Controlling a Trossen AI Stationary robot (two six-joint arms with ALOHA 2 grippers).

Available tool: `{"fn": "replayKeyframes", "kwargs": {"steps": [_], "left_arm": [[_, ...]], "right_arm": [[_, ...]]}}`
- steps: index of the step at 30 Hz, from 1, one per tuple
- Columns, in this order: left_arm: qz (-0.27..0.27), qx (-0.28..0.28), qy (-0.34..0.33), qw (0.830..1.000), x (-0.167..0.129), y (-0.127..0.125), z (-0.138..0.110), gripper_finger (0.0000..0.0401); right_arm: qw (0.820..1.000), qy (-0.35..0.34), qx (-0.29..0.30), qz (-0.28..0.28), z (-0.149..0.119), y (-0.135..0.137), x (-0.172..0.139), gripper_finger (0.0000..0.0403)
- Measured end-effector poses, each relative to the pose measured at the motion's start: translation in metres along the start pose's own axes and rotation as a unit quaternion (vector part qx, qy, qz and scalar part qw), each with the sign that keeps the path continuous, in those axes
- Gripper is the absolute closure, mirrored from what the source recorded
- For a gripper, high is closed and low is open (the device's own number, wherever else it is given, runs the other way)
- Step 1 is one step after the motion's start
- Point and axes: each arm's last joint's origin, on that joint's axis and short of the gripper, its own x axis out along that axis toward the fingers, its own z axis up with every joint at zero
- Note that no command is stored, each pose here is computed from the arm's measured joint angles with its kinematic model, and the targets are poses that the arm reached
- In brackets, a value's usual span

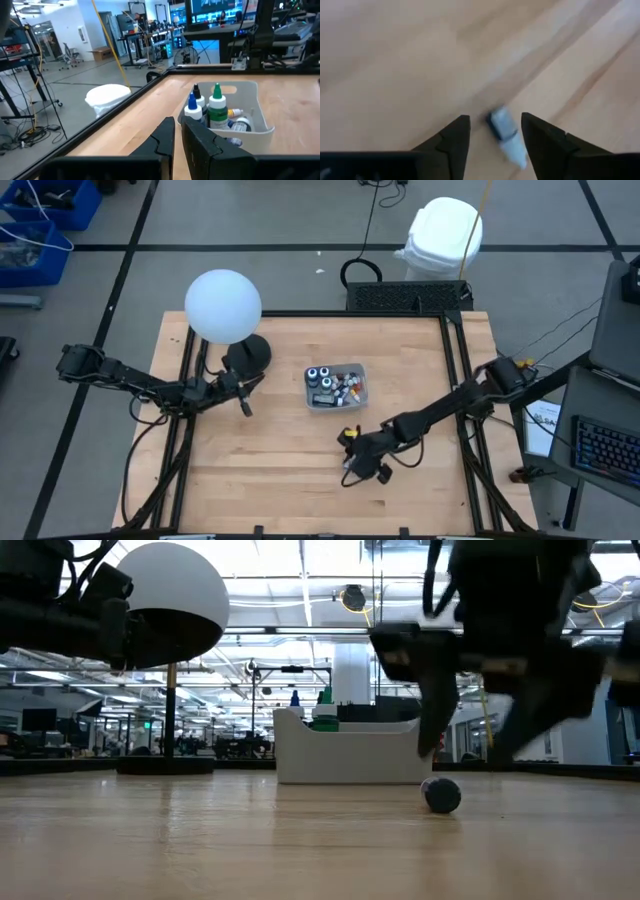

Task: Pick & Place food coloring
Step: Put the small purple food coloring bottle into the gray bin

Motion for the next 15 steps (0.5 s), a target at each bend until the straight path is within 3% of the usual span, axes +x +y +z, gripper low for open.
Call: {"fn": "replayKeyframes", "kwargs": {"steps": [6,15], "left_arm": [[-0.009,-0.002,0.003,1.000,0.000,-0.001,-0.001,0.0359],[-0.010,0.000,0.006,1.000,0.000,-0.001,-0.001,0.0359]], "right_arm": [[0.999,0.023,-0.042,0.005,-0.007,-0.002,0.012,0.0227],[0.999,0.028,-0.031,0.023,-0.020,-0.011,0.021,0.0255]]}}
